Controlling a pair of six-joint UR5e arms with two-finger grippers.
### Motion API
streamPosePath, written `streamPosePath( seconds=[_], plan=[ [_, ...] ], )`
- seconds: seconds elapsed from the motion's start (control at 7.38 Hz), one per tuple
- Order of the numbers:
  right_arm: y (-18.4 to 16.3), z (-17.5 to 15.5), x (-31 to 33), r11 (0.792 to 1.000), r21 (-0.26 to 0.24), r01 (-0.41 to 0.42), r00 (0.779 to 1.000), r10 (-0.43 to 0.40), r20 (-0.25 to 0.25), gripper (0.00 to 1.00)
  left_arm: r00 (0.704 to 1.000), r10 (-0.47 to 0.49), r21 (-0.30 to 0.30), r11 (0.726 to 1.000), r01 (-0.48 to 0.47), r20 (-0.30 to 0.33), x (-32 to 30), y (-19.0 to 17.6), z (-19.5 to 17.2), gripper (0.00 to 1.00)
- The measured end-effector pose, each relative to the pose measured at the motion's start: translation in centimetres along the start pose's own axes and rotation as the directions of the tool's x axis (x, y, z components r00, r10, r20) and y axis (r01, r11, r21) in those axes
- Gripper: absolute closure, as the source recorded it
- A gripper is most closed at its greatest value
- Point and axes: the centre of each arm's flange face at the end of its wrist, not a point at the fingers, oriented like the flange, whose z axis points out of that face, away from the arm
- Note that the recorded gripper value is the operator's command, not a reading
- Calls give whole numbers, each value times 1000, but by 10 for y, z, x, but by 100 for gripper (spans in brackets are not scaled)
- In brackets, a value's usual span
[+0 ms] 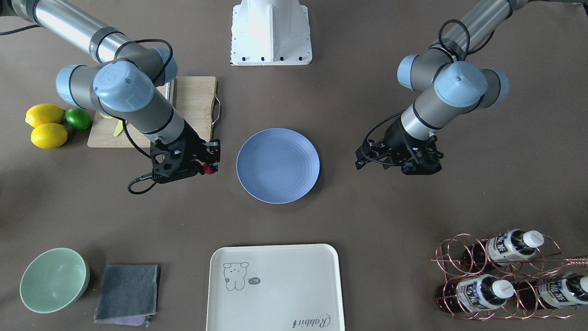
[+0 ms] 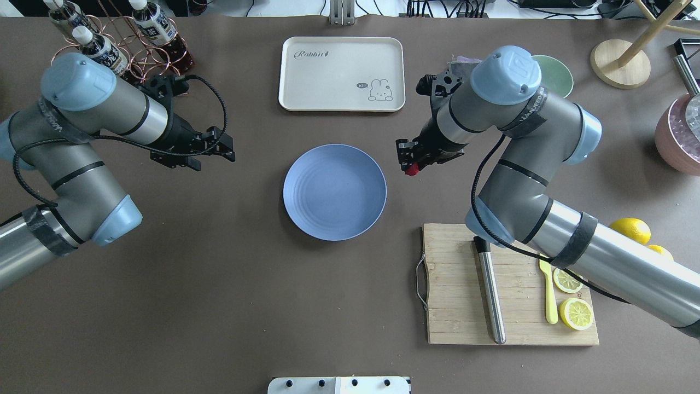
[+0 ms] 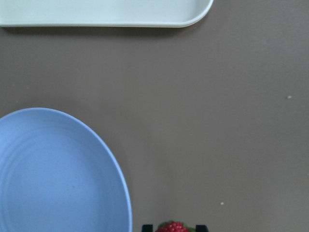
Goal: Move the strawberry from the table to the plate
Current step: 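Lower the strawberry onto the blue plate and open the right gripper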
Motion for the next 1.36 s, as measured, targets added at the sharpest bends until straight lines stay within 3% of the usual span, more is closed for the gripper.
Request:
streamPosePath(
  seconds=[0.27,0.54,0.95,1.22,1.36],
  plan=[
    [30,18,-76,999,14,-48,999,48,-12,100,996,77,2,997,-77,39,-66,-21,-25,13],
    [54,46,-112,997,25,-67,997,68,-34,100,992,105,4,994,-105,64,-101,-24,-35,13],
    [49,74,-128,996,55,-75,994,79,-77,100,991,110,3,994,-110,71,-114,-20,-36,13],
    [45,91,-126,995,65,-71,994,76,-79,100,991,108,3,994,-108,73,-116,-20,-36,13],
    [44,96,-126,995,67,-70,994,75,-78,1,992,107,2,994,-107,74,-117,-20,-36,13]
  ],
)
